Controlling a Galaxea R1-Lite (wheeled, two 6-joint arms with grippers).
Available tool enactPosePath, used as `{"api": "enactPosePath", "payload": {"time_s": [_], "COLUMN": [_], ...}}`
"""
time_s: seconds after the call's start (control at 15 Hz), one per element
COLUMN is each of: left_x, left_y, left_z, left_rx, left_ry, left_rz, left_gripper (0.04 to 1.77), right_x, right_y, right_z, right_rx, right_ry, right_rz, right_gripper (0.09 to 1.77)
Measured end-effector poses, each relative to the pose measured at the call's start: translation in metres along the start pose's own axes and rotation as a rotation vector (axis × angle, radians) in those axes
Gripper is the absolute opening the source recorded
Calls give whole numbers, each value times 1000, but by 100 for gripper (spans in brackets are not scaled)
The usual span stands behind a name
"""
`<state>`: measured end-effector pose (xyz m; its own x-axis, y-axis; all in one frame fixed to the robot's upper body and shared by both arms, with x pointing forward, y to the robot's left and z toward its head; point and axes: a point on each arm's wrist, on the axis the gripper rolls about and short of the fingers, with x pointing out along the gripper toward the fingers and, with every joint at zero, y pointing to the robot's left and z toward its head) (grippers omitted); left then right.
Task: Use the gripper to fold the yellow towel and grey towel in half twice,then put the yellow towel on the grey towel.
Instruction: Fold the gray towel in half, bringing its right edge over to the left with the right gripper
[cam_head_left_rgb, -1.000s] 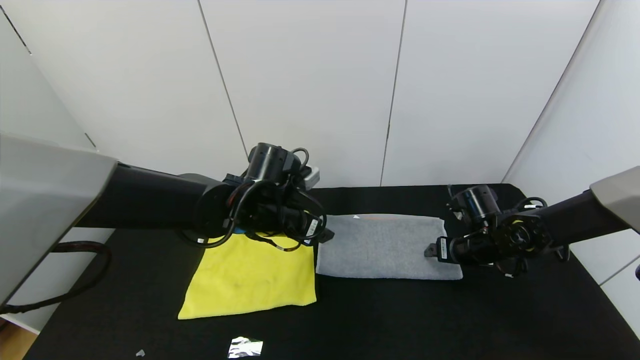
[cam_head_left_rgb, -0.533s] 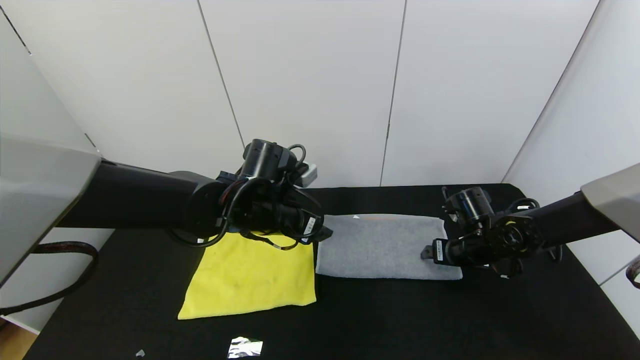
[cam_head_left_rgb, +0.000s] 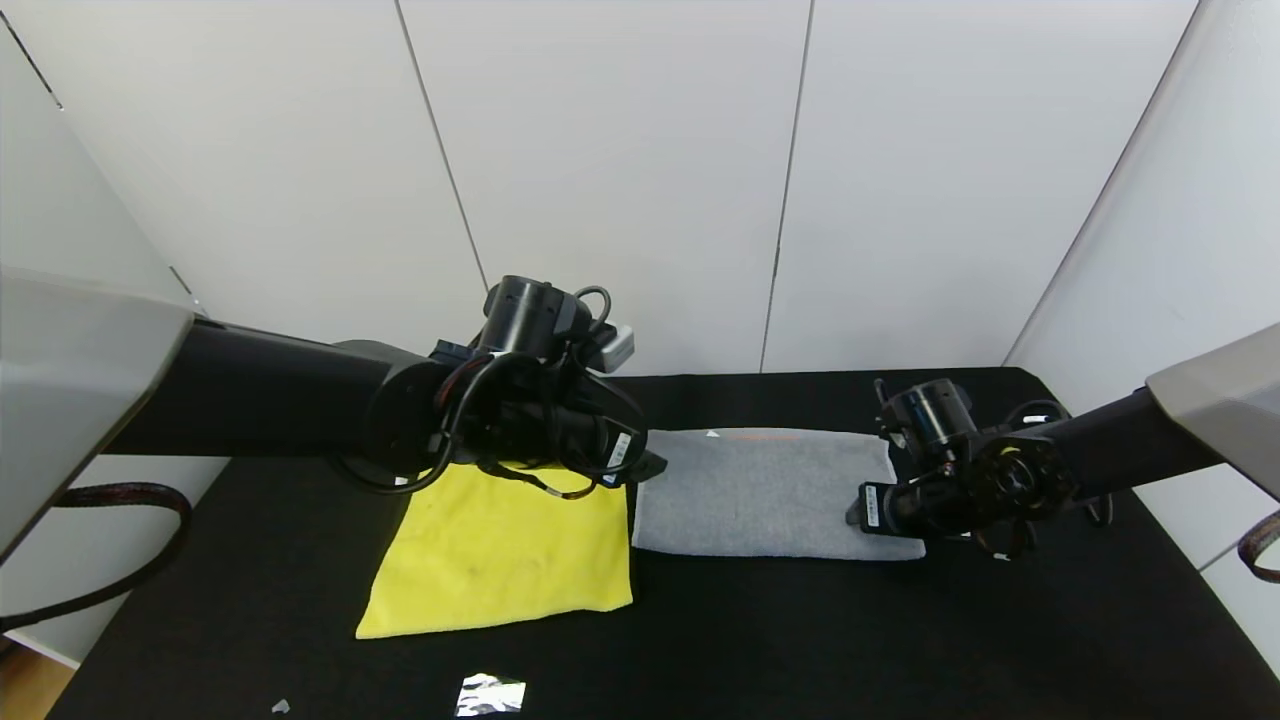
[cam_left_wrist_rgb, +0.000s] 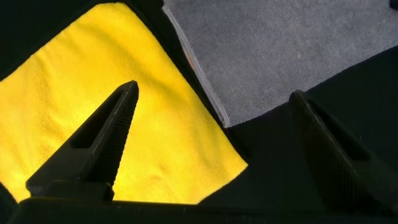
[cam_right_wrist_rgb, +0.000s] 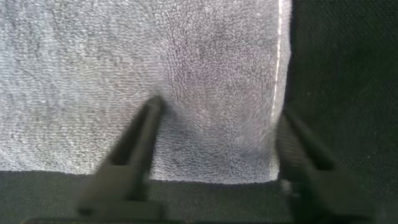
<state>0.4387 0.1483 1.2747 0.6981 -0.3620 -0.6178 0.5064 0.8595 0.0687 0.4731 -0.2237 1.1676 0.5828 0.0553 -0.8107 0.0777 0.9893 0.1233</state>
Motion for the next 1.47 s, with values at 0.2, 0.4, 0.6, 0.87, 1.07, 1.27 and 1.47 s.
{"api": "enactPosePath", "payload": {"time_s": [0.2,0.4,0.6,0.87,1.07,1.27,1.47], "left_x": [0,0,0,-1,-2,-2,-2], "left_y": [0,0,0,1,2,2,2], "left_z": [0,0,0,1,2,2,2], "left_rx": [0,-1,-2,-3,-4,-3,-4], "left_ry": [0,-1,-1,-4,-10,-10,-10], "left_rz": [-10,-17,-16,-15,-13,-13,-13], "left_gripper": [172,172,172,172,172,172,172], "right_x": [0,-1,-2,-6,-14,-21,-25], "right_y": [1,2,2,0,-2,-8,-12], "right_z": [0,0,0,-3,-2,0,2], "right_rx": [-1,-3,-4,-19,-50,-77,-85], "right_ry": [0,-1,-1,15,16,-1,-8], "right_rz": [1,4,3,-29,-103,-170,-201], "right_gripper": [84,16,16,16,16,16,16]}}
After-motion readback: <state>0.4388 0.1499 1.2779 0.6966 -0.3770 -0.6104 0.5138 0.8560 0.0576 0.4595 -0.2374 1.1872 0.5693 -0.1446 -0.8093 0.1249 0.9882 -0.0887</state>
